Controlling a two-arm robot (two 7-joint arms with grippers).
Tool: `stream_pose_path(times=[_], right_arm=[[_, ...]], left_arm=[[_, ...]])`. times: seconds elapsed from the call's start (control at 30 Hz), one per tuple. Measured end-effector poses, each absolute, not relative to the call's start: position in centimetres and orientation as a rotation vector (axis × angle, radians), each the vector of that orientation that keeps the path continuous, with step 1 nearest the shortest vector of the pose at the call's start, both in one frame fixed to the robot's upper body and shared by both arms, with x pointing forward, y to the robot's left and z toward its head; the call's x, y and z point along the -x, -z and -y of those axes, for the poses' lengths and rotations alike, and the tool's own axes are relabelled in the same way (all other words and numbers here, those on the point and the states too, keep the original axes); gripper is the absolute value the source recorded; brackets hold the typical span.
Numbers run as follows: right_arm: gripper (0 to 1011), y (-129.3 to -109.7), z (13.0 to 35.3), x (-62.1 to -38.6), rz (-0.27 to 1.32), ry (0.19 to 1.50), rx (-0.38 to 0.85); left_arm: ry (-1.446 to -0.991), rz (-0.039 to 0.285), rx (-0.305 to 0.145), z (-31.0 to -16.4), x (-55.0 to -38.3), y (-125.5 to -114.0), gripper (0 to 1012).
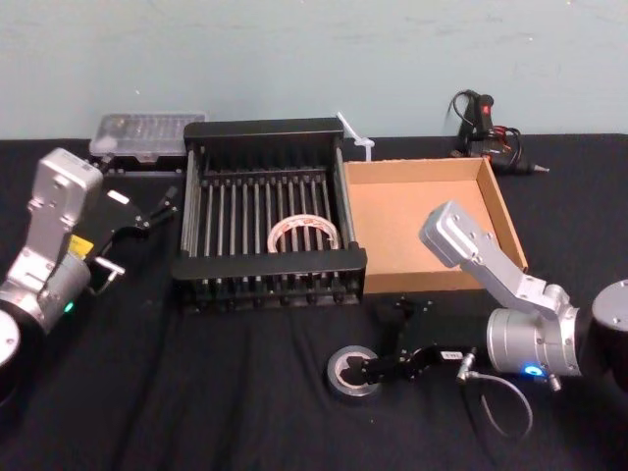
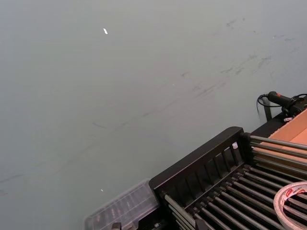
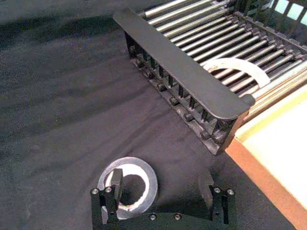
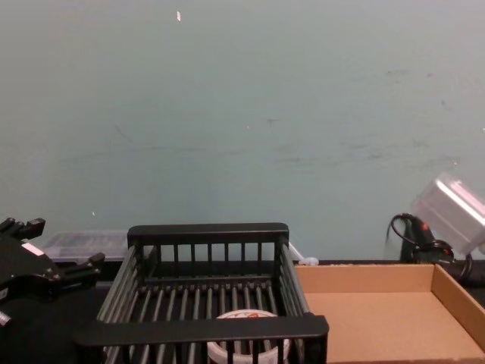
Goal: Pick up the white tape and place it into the black box , Pick up the silver tape and place it into the brown box.
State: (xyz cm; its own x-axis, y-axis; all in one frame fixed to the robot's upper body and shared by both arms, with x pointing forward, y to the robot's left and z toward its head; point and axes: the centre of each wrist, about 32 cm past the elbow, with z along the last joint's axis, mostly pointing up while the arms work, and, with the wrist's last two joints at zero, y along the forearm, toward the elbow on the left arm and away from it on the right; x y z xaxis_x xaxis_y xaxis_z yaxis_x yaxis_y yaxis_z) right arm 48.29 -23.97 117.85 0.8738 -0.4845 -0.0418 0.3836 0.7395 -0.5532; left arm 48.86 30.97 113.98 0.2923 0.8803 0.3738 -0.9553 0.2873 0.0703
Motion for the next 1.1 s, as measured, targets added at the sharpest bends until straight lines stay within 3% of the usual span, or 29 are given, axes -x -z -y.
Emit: stream_pose_path(times=[1.1], right_arm=[[1002, -116.8, 23.2, -49.1, -0.193, 0.463, 0.598]], left_arm=[[-1.248, 0.285, -0.304, -31.0, -48.9, -114.0, 1001]])
